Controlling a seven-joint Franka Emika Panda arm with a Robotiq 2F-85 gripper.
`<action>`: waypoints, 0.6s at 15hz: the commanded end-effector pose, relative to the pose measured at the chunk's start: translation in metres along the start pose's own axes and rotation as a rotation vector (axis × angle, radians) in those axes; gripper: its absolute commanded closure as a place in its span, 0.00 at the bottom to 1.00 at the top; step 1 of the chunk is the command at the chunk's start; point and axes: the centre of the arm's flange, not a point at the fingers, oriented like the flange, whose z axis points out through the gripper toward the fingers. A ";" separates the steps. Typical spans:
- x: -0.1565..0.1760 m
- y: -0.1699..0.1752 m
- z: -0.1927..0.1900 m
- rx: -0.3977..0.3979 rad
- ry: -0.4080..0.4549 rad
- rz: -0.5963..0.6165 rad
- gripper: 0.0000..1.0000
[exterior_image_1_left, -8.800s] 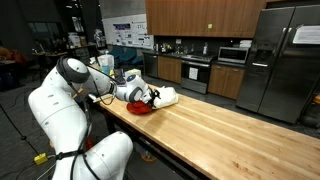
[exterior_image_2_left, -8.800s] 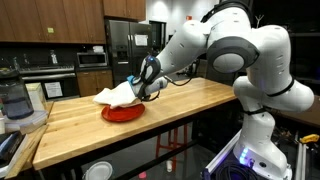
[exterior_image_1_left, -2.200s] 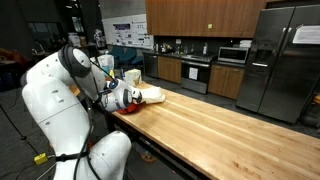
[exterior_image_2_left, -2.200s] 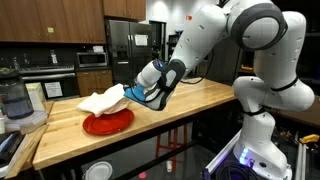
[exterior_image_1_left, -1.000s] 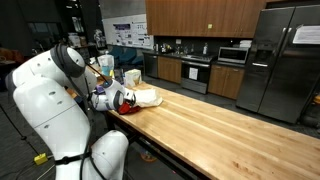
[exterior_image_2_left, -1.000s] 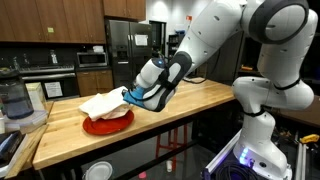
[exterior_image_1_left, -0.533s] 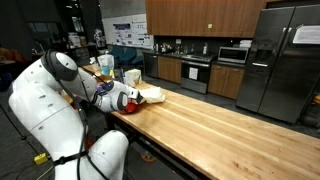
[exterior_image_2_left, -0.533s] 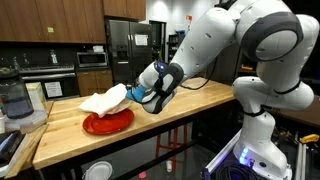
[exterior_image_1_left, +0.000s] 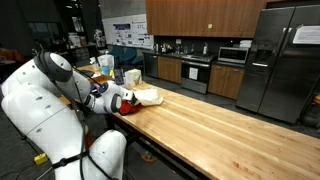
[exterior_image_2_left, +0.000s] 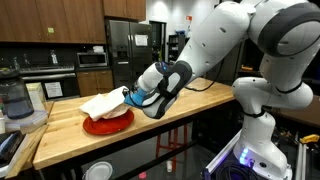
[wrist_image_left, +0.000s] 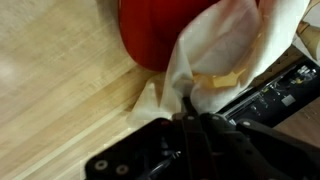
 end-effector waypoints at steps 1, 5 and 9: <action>0.000 -0.003 -0.027 -0.005 -0.116 0.010 0.99; 0.011 -0.007 -0.016 0.029 0.037 0.050 0.99; 0.026 -0.005 -0.012 0.046 0.126 0.038 0.99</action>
